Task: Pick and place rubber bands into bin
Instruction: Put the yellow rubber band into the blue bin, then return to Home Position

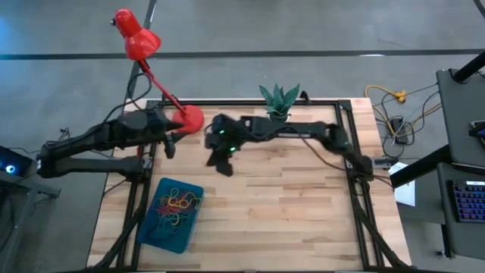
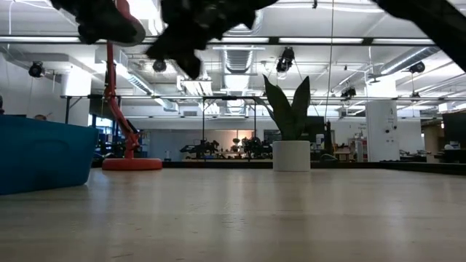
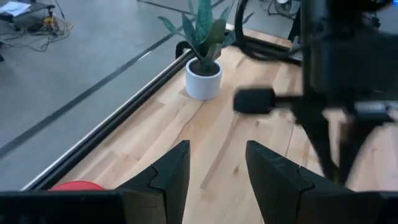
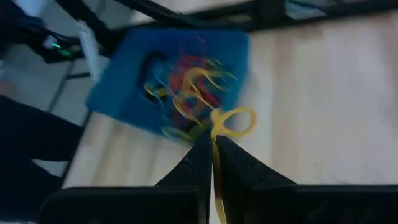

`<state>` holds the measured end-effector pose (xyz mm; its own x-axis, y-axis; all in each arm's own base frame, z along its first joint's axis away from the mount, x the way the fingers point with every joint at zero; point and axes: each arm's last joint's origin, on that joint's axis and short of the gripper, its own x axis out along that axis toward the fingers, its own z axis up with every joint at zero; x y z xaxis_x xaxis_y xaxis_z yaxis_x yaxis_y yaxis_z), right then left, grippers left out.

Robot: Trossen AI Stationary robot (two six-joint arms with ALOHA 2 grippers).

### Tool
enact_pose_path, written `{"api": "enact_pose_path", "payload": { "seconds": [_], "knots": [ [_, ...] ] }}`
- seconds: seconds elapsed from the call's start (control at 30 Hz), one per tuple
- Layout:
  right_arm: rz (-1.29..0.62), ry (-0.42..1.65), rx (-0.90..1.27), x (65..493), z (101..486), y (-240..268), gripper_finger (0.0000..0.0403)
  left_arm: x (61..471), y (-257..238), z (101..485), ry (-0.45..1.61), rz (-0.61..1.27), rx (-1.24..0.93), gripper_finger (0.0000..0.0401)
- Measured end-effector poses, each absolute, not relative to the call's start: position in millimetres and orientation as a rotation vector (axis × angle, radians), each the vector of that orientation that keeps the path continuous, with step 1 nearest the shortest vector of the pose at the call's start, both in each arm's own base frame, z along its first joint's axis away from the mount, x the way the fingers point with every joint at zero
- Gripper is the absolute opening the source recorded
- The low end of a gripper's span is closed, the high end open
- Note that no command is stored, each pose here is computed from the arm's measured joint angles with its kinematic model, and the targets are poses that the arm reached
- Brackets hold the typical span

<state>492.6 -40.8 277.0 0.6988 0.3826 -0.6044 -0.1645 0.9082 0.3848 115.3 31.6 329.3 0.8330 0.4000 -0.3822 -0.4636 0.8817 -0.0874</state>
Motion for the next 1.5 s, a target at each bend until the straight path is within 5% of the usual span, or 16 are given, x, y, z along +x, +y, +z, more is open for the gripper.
{"api": "enact_pose_path", "payload": {
  "seconds": [0.63, 0.8, 0.97, 1.27, 1.5],
  "knots": [
    [0.531, 0.480, 0.666, 586, 193, 55, 0.0009, 74, 22, 330, 0.337, 0.444, -0.115, 0.0141],
    [0.301, 0.474, 0.782, 598, 152, 55, 0.0013, 72, 21, 323, 0.356, 0.416, -0.122, 0.0141],
    [0.181, 0.540, 0.718, 597, 133, 49, 0.0060, 69, 21, 318, 0.395, 0.417, -0.124, 0.0141],
    [0.208, 0.687, 0.346, 570, 188, 66, 0.0170, 74, 22, 315, 0.441, 0.417, -0.120, 0.0141],
    [-0.237, 0.623, -0.128, 532, 278, 61, 0.0184, 84, 24, 314, 0.459, 0.417, -0.119, 0.0141]
  ]
}}
